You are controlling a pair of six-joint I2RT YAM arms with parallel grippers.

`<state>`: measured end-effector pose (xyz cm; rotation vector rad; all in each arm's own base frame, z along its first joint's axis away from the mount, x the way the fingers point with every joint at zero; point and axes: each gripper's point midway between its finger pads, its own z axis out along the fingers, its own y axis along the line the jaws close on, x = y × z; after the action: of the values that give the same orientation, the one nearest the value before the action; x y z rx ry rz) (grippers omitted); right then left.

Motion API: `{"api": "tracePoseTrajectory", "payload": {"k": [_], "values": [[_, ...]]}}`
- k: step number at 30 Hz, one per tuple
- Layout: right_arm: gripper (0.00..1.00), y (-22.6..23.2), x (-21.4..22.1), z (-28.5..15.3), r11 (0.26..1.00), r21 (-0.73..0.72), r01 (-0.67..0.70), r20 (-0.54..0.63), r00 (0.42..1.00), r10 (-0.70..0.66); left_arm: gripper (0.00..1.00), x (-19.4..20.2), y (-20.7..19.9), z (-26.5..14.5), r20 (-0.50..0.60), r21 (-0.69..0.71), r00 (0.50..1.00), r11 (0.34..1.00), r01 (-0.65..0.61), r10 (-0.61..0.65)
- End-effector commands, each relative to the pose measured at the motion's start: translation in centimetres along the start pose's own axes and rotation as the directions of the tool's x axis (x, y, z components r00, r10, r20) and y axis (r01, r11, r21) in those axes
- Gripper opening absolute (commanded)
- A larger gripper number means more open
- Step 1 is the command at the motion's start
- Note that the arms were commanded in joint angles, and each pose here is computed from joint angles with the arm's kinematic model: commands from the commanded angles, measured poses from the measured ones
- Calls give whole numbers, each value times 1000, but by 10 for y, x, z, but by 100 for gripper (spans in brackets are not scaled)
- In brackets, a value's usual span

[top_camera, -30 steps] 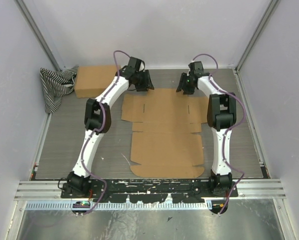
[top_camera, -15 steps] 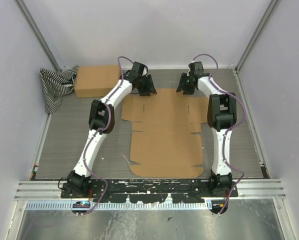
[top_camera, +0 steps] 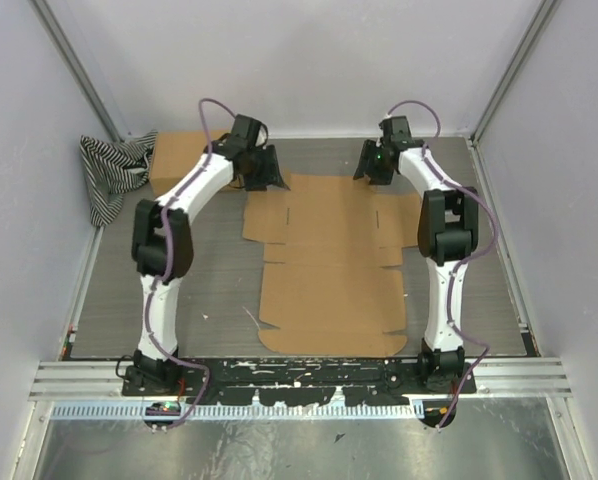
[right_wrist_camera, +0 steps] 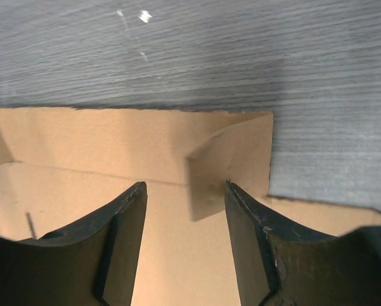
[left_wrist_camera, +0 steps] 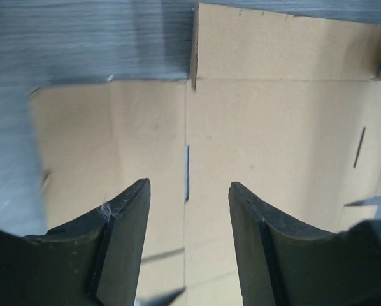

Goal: Fold the paper box

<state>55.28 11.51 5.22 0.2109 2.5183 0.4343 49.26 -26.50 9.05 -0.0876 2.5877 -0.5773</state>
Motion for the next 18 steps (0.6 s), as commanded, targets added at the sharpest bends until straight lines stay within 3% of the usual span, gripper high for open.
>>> {"api": "tracePoseTrajectory", "payload": {"k": [1,2,3,4,7,9,11,18], "values": [[59,52,-75,-113,993,-78,87,251,966,-65,61,-19,6,-71,138,-35,989,998,-57,62],[59,55,-77,-128,992,-84,92,267,961,-66,69,-15,7,-79,145,-23,988,998,-57,60],[60,57,-75,-140,992,-86,94,275,959,-67,89,-9,7,-83,145,1,988,999,-53,52],[60,58,-71,-153,992,-87,92,279,958,-64,99,-3,5,-85,146,44,989,998,-46,39],[63,51,-33,-177,995,-77,68,251,967,-47,98,17,0,-77,71,232,996,972,33,-51],[63,34,-1,-181,999,-23,42,213,976,-36,98,34,7,-72,-4,271,997,959,81,-83],[63,14,35,-182,999,45,18,173,985,-25,98,51,17,-71,-11,241,997,968,75,-75],[64,-44,141,-198,980,187,-67,123,991,44,98,88,45,-105,116,76,993,997,-23,14]]}}
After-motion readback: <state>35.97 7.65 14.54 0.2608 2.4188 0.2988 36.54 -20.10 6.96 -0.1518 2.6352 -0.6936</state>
